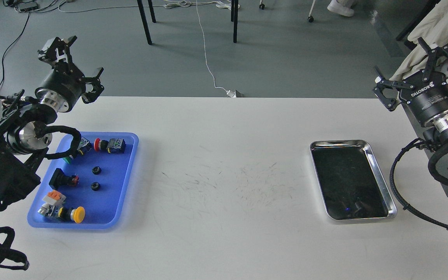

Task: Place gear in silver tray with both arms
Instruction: 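Raise the left gripper and move it above the blue tray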

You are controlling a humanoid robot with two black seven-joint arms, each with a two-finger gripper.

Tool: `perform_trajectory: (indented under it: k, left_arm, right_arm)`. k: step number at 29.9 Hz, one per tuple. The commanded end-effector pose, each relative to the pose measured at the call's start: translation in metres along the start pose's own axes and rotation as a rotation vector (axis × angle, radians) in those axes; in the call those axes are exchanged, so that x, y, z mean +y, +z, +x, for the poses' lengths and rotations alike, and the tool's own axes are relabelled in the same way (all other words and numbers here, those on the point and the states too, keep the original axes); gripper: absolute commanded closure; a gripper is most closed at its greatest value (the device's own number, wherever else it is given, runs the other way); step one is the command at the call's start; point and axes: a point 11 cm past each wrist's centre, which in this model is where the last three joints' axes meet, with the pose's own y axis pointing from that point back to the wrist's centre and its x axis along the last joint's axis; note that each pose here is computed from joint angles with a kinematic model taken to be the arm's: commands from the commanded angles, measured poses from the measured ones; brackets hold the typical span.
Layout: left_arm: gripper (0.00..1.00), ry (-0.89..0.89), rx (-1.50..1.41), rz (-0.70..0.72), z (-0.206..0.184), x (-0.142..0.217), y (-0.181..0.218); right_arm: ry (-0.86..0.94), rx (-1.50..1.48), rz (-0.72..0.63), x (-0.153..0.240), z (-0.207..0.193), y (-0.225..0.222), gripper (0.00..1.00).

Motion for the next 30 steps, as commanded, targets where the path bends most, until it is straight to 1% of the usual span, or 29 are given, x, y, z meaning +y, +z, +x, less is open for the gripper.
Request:
perform_trajectory:
  k: [1,10,15,20,24,30]
  left_arm:
    - [0.02,0.003,0.001,-0.008,0.0,-0.001,0.002]
    - [0.02,0.01,0.001,-0.011,0.001,-0.001,0.003]
    - [0.02,-0.004,-0.003,0.029,0.0,0.0,-0.004]
    - [0.02,-0.002,-0.027,0.039,0.003,0.001,-0.002]
    - [0.02,0.013,-0.052,0.034,0.014,0.005,0.011]
    - [0.02,0.017,-0.056,0.026,0.017,0.006,0.016]
  right_arm:
    - [0.0,-0.002,0.002,0.0,0.0,0.0,0.01]
    - [-0.001,0.0,0.001,-0.001,0.0,0.0,0.01]
    - [-0.019,-0.003,0.025,-0.003,-0.007,-0.006,0.01]
    - [-0.011,-0.004,0.038,-0.003,-0.005,-0.01,0.01]
    - [0.021,-0.003,0.051,0.001,0.006,-0.013,0.01]
    - [0.049,0.002,0.056,0.006,0.017,-0.015,0.01]
